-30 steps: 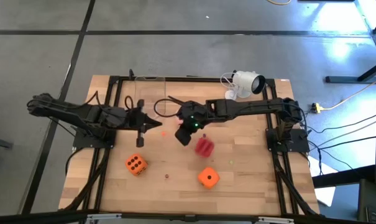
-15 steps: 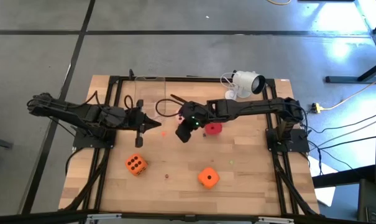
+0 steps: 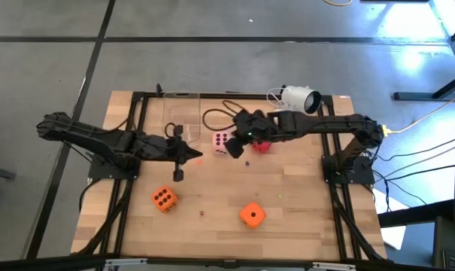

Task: Pick & Place Dice
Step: Put the large pink dice into the transparent bin

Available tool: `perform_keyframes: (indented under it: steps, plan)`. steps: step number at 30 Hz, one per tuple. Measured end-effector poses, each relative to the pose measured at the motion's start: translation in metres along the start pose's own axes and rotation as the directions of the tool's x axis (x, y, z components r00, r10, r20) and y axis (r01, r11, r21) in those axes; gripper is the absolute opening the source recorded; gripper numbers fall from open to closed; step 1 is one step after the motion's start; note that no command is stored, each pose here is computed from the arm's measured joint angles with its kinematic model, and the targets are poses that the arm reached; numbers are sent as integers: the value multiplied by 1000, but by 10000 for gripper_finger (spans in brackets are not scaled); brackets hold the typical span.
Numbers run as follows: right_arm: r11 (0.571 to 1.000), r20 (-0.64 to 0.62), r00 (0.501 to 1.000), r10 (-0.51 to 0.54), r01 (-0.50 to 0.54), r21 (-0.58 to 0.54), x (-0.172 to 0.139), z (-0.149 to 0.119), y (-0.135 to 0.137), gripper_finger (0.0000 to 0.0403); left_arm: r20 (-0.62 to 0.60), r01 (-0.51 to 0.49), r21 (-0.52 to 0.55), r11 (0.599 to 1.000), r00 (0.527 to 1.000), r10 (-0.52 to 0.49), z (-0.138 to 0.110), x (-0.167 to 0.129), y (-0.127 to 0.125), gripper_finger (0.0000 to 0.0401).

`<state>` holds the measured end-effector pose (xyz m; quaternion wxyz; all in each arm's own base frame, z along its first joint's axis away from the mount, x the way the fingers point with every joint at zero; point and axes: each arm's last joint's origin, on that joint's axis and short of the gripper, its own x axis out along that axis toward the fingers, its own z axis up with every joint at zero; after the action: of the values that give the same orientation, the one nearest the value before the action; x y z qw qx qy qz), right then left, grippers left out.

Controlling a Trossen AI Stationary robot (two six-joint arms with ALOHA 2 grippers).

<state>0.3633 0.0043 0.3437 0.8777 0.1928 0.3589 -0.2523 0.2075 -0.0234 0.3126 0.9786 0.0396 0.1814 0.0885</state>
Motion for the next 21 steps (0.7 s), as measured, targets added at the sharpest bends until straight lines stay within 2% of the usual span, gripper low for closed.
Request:
perform_keyframes:
  steps: [4, 12, 17, 21]
  plan:
    - [993, -3, 994, -114, 114, 16, -24, -3, -15, 44, -44, -14, 39, 999, 999, 16, 2, 18, 0, 2]
    - [969, -65, 972, -226, 231, 85, -63, -15, -38, 149, -163, 94, 163, 982, 984, -67, -3, 55, 5, 13]
    - [963, -83, 970, -227, 237, 131, -81, -22, -41, 205, -226, 88, 215, 973, 973, -39, -4, 74, 13, 72]
    - [959, -91, 967, -239, 250, 135, -87, -26, -41, 223, -235, 50, 277, 960, 972, 17, 1, 86, 19, 135]
